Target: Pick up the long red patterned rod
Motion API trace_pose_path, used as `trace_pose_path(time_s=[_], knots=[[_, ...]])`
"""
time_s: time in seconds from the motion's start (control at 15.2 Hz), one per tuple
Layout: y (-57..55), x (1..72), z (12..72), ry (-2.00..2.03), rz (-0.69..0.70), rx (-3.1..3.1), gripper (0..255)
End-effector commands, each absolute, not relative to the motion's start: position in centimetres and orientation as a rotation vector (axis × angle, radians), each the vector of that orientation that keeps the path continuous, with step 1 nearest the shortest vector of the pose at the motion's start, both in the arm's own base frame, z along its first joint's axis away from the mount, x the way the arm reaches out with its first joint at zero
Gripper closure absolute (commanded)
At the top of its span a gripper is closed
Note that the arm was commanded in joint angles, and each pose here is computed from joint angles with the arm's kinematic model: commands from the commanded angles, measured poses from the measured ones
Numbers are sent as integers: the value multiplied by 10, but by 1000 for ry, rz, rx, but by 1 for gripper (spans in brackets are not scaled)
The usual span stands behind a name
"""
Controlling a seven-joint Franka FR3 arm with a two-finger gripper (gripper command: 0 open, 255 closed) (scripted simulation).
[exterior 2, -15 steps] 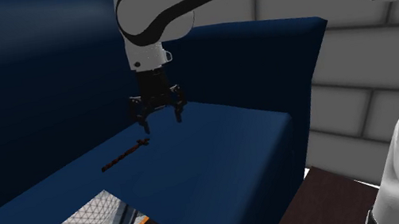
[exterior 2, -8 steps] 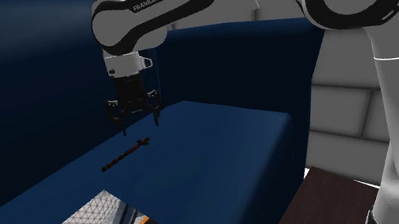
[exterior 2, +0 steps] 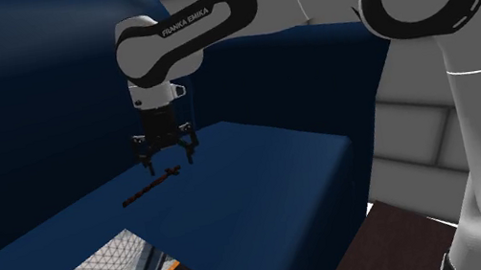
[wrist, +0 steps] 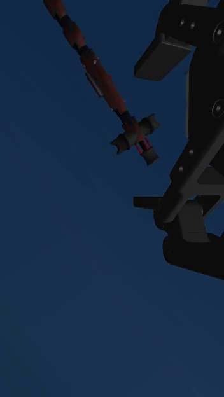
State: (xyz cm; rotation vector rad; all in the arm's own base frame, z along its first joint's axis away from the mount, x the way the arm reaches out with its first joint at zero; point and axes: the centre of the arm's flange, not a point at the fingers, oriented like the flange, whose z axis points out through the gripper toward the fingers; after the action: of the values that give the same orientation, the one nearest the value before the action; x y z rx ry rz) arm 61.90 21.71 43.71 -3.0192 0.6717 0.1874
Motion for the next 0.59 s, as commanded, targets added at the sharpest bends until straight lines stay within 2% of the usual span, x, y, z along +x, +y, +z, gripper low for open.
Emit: trace_pose_path(time_s=[0.0, 0.53], knots=[[217, 618, 436, 672, 187, -3019, 255], [216, 619, 435, 672, 186, -3019, 255]])
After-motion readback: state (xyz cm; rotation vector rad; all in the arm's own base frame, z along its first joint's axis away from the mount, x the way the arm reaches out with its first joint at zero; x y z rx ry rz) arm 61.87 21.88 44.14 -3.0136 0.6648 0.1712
